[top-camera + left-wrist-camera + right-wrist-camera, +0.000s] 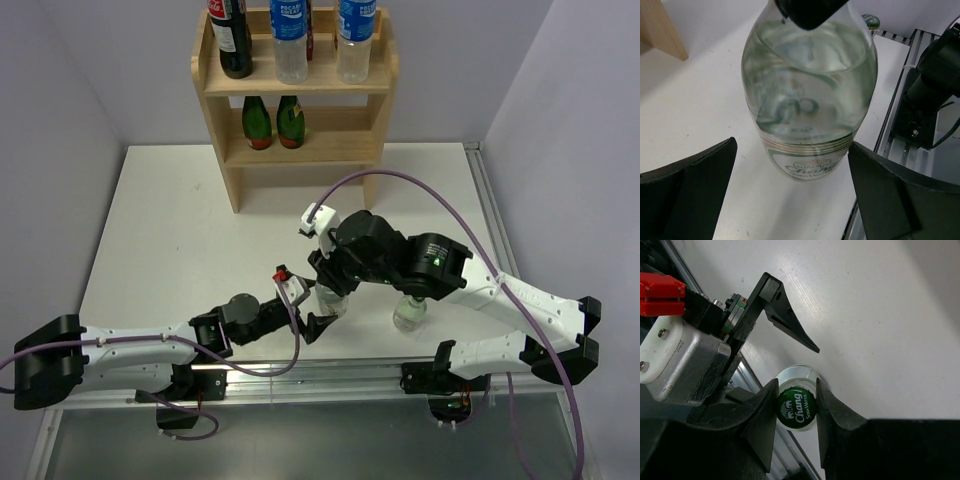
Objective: Place and organize the beverage onto the shelf
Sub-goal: Pick up the drink from the center of the board.
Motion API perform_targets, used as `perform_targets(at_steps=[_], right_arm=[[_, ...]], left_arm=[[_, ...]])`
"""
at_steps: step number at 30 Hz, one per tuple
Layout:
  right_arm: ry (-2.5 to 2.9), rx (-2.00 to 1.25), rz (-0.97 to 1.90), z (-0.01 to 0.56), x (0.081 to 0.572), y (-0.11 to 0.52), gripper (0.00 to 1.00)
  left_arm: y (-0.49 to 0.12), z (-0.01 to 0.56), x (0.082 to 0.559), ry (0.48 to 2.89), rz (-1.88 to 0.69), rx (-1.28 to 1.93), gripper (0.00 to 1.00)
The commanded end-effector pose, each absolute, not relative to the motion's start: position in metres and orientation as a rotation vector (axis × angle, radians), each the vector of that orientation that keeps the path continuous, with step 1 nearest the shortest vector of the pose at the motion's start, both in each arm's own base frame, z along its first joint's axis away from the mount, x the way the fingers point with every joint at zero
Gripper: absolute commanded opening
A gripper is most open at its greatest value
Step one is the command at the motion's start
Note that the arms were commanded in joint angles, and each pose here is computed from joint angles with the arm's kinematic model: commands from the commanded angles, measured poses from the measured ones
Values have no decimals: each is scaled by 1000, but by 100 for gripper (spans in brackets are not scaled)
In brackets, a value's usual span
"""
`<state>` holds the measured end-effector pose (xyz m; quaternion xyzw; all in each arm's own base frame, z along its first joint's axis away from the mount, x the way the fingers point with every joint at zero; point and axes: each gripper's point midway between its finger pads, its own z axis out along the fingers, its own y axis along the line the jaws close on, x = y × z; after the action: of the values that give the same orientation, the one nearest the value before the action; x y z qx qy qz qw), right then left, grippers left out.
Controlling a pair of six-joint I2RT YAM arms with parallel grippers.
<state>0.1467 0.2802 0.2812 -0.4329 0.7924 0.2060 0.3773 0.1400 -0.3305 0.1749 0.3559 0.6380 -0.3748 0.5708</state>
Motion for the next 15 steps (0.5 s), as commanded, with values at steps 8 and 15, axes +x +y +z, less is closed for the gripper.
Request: perform_targets(at_steps=[8, 15], right_arm=[[1853, -1009, 639, 343, 150, 303, 0], [1848, -1012, 641, 344, 148, 308, 0]], left_arm=[[-346, 204, 147, 1430, -900, 771, 98], [-350, 201, 149, 1445, -894, 765, 90]])
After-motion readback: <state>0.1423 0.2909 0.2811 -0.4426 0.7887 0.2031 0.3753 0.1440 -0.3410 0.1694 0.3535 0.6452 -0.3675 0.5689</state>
